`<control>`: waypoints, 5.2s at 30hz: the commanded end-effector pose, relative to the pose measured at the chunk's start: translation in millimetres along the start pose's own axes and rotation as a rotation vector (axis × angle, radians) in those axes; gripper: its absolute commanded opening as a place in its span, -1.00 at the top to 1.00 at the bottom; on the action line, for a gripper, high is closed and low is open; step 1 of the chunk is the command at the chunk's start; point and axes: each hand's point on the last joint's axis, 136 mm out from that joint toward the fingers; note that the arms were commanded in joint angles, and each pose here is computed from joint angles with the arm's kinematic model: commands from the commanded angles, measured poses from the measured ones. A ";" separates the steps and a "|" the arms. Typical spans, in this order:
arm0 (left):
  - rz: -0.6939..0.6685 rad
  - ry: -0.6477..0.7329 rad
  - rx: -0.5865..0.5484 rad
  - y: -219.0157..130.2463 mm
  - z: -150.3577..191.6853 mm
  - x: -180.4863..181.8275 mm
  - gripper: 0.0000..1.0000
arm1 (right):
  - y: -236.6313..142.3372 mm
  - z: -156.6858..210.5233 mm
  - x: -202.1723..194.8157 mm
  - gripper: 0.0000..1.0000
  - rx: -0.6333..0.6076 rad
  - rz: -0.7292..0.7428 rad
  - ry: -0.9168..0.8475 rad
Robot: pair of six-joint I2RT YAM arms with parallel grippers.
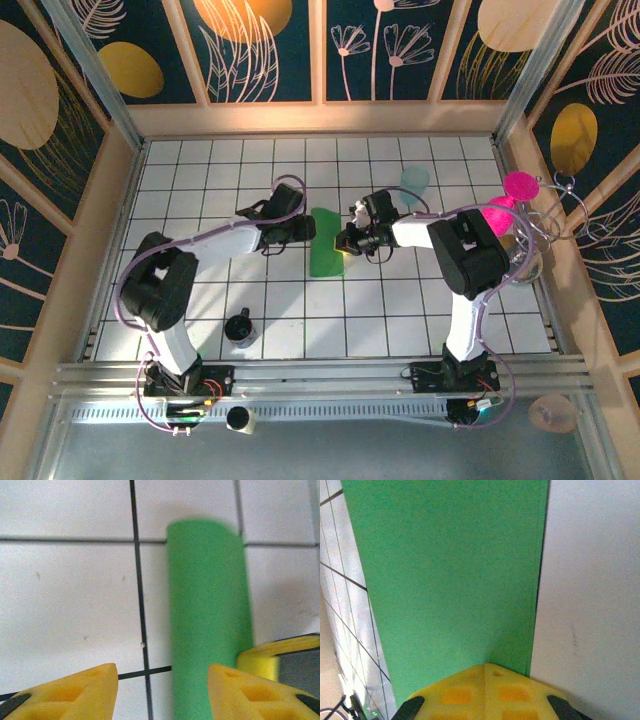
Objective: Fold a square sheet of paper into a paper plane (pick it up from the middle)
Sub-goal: Hold the square sheet of paper at the center of the table, then first fold the square sheet of paper in half at the center of the table.
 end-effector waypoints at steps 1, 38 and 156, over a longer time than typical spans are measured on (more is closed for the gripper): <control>0.083 -0.018 -0.029 -14.3 -15.0 -17.6 0.02 | 10.8 31.2 -67.6 1.00 0.097 0.228 0.028; 0.180 -0.049 0.253 58.4 60.3 -31.5 0.67 | 19.7 33.5 -83.1 1.00 0.125 0.270 0.114; 0.404 -0.151 -0.025 28.5 -22.7 29.6 0.71 | 29.4 38.7 -117.2 1.00 0.164 0.449 0.061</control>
Point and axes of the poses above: each hand's point on the last joint's axis, 136 mm out from that joint toward the fingers, its own y axis out along the fingers, its own x axis along the line the jaws close on, z = x × y, and after that the axes turned 14 degrees about y, right-handed
